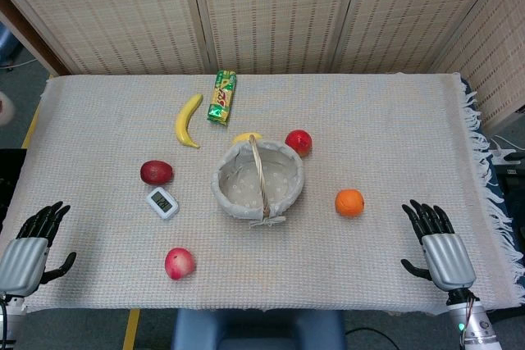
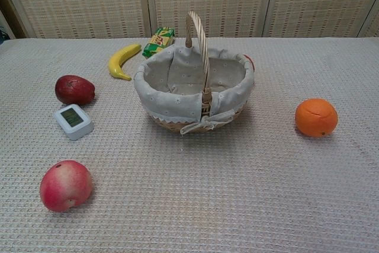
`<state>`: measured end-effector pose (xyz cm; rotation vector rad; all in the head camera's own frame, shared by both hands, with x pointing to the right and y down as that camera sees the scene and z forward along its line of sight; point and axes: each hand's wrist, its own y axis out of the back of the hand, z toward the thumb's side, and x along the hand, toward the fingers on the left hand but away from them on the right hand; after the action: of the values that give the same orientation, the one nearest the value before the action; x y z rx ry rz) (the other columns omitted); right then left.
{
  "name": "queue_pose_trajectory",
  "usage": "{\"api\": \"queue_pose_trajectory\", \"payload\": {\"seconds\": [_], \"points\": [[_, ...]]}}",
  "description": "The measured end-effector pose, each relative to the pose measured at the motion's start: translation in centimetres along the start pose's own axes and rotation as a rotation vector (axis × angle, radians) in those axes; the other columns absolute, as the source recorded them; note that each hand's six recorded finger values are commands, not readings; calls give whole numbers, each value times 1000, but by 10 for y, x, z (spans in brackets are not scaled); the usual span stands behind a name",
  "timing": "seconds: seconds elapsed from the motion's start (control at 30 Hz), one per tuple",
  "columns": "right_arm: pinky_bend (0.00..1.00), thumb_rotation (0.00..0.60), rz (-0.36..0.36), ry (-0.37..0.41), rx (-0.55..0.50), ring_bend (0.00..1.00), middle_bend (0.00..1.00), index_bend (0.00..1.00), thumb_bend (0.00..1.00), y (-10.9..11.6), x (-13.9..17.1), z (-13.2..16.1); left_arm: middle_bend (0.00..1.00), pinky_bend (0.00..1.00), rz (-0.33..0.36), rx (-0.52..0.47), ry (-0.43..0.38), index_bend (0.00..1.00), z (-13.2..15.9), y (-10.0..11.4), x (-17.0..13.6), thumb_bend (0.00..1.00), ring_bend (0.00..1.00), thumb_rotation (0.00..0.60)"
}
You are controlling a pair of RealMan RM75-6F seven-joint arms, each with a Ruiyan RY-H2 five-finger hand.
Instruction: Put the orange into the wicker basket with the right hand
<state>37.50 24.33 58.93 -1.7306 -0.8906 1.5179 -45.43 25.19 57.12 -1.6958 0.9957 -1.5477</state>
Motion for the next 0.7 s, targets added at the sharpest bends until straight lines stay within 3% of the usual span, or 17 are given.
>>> {"api": "queue_pose_trajectory", "payload": {"seconds": [0.37, 0.7], "points": [[6, 600, 46, -29, -31, 0, 0, 0, 67, -2, -8, 0, 0, 104, 2, -1, 6, 0, -1, 0, 0, 329, 0, 600], [6, 600, 121, -87, -65, 0, 0, 0, 67, -4, -56, 13, 0, 104, -9, -7, 0, 0, 0, -1, 1, 330, 0, 600]]}}
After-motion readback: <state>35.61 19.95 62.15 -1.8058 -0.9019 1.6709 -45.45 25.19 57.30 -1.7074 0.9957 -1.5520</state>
